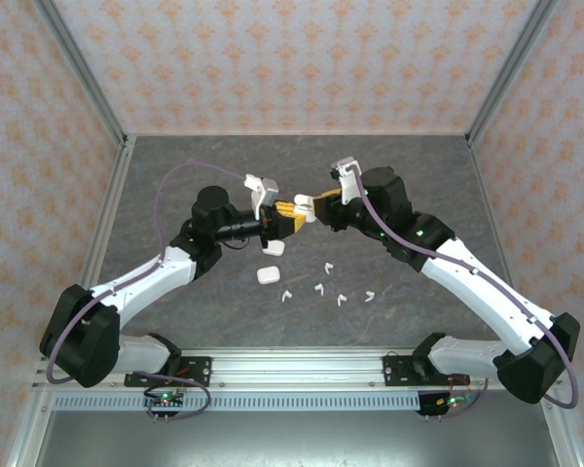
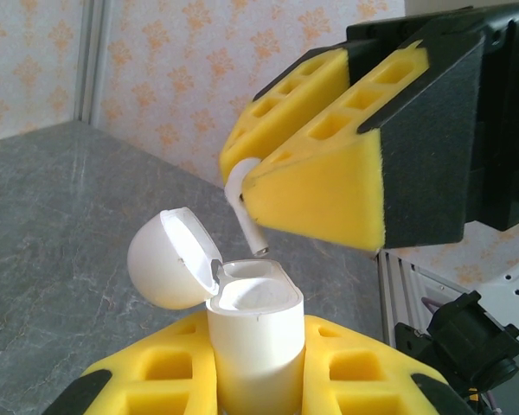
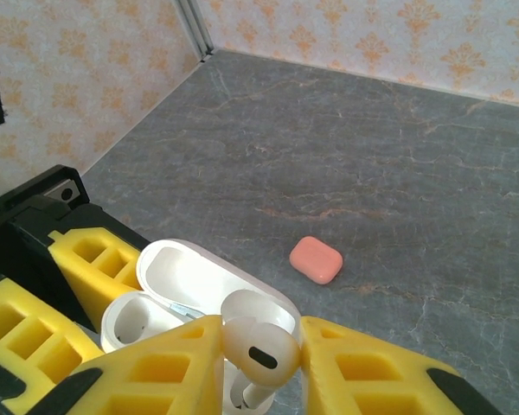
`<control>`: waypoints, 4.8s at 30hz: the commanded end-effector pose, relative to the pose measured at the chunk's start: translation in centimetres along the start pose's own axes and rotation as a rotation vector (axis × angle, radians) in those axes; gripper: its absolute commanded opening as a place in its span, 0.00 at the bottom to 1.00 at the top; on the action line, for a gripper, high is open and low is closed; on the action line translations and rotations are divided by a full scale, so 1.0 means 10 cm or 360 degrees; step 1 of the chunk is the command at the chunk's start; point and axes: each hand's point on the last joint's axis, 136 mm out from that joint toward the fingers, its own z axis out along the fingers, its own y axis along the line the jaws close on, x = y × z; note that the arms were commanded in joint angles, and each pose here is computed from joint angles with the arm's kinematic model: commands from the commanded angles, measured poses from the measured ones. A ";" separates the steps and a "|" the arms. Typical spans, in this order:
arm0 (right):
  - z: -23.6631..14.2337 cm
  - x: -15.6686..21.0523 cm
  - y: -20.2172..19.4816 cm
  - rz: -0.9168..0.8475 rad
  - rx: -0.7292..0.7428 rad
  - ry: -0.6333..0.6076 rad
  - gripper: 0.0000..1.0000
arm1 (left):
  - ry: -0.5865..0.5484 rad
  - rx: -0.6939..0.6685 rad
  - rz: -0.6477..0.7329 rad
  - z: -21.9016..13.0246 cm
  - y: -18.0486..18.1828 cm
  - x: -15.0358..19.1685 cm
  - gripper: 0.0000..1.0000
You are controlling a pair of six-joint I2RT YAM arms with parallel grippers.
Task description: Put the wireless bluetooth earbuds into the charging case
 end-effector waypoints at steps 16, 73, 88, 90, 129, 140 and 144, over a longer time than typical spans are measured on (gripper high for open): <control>0.02 0.02 0.13 0.0079 -0.0100 0.0059 0.26 | -0.0108 -0.0028 0.0117 -0.05 -0.10 -0.26 0.00; 0.07 1.13 -0.73 0.0701 0.0278 0.0577 0.50 | -0.0318 -0.0359 0.0324 -0.50 -0.14 -0.48 0.00; 0.99 1.96 -0.85 0.0549 0.0173 0.0939 0.39 | -0.0295 -0.0392 0.0304 -0.53 -0.12 -0.43 0.00; 1.07 2.02 -0.83 0.0534 0.0159 0.0984 0.39 | -0.0290 -0.0394 0.0296 -0.52 -0.11 -0.42 0.00; 0.80 2.61 -0.88 0.0483 0.0295 0.1354 0.32 | -0.0259 -0.0447 0.0256 -0.50 -0.01 -0.35 0.00; 0.88 2.55 -0.90 0.0484 0.0302 0.1283 0.22 | -0.0250 -0.0453 0.0257 -0.51 0.00 -0.33 0.00; 0.88 2.43 -0.89 0.0466 0.0306 0.1223 0.19 | -0.0249 -0.0460 0.0258 -0.52 0.00 -0.33 0.00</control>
